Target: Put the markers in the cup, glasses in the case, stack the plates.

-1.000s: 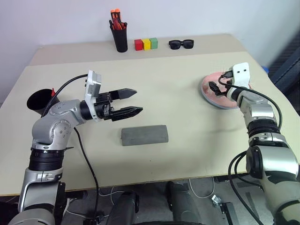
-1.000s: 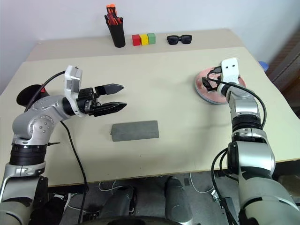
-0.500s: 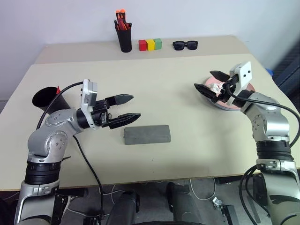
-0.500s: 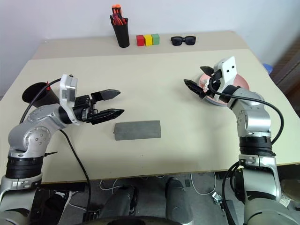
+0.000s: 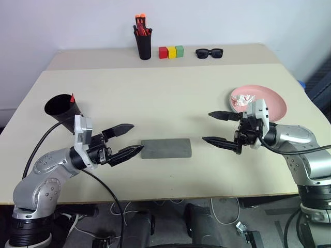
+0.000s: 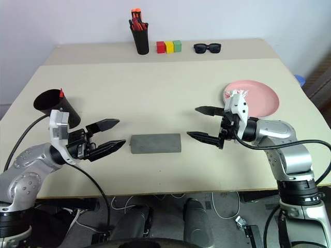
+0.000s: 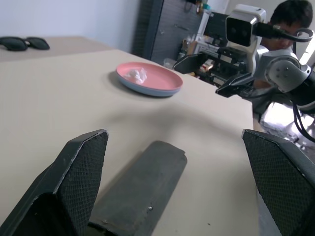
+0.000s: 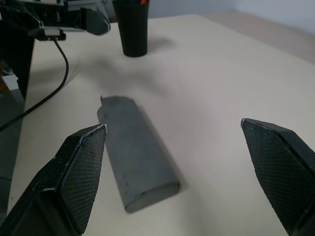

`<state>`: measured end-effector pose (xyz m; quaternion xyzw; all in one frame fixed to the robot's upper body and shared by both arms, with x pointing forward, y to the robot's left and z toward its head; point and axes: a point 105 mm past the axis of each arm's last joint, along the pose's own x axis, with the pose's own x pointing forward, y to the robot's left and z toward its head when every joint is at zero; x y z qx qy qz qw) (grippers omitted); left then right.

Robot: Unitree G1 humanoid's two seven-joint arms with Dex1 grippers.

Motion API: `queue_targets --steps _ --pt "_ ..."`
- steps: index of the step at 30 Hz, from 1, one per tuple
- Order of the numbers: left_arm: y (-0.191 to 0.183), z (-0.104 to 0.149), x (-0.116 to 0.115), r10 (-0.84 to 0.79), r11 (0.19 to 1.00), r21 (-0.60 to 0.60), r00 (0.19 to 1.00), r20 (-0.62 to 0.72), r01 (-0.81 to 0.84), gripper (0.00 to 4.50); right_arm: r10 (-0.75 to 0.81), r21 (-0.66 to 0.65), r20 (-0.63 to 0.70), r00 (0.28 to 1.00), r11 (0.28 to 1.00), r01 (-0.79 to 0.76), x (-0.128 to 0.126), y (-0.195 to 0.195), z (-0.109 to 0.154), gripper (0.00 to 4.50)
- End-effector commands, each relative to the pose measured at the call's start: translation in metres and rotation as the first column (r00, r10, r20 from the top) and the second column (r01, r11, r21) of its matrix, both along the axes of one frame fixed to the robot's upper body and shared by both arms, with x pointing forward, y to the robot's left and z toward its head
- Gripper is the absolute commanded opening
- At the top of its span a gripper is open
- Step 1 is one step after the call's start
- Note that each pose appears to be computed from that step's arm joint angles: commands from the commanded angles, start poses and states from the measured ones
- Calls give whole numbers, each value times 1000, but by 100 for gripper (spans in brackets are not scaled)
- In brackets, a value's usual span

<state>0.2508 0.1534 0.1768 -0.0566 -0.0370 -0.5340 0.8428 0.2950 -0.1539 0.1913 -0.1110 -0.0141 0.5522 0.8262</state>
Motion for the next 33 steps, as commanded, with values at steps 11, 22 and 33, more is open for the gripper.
queue_targets --steps 11,22,33 --pt "7 4 10 4 1000 -1 997 71 -4 450 -51 -13 46 998 999 52 3 -10 3 447" --pt "3 11 26 4 1000 11 995 97 -5 450 -73 -36 47 996 997 74 8 -13 0 447" --pt "-6 15 33 -21 1000 22 996 91 19 450 -118 -39 44 992 992 120 3 -16 -2 447"
